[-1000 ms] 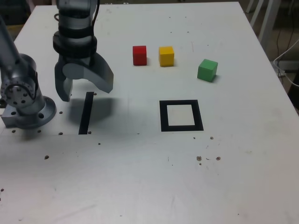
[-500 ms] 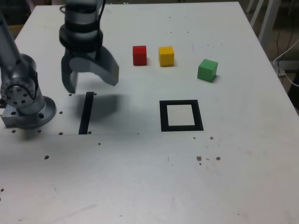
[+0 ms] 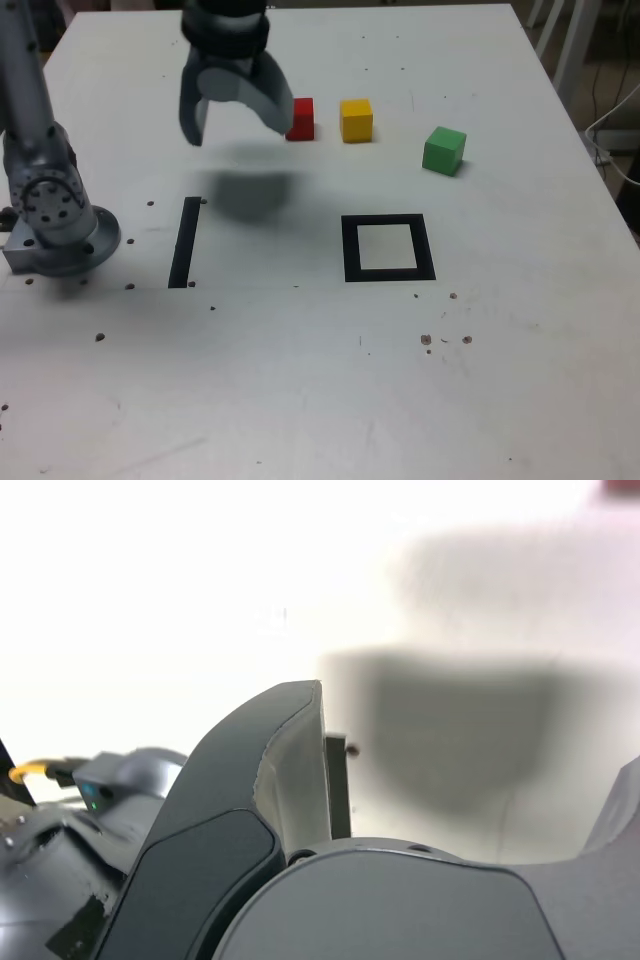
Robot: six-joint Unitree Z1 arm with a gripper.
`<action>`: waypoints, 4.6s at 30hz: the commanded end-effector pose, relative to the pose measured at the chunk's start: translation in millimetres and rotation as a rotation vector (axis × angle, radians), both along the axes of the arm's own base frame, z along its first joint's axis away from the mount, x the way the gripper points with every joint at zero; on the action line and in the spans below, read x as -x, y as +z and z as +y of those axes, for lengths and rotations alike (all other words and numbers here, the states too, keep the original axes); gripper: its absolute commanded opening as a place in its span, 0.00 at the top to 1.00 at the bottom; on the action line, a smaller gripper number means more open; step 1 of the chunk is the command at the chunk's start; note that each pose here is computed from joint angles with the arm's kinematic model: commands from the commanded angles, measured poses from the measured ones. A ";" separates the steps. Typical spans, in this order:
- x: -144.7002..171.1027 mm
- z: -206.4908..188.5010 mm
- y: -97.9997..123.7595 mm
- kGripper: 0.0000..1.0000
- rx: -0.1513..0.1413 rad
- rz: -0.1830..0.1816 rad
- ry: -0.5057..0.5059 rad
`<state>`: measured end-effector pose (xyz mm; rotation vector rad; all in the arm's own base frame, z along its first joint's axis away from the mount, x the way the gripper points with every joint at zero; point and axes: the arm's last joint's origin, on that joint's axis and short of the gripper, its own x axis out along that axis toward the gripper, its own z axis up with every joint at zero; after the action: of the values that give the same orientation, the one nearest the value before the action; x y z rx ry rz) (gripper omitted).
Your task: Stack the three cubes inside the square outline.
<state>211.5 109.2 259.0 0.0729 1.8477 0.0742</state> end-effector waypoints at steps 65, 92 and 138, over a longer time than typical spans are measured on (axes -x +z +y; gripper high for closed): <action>-75.3 110.9 -62.6 0.49 0.125 0.153 -0.009; -74.4 63.8 -19.9 0.72 0.090 0.087 -0.072; -148.3 -116.8 -22.1 0.72 0.183 0.009 -0.084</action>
<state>357.6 -6.6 238.1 0.0224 1.8520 -0.1517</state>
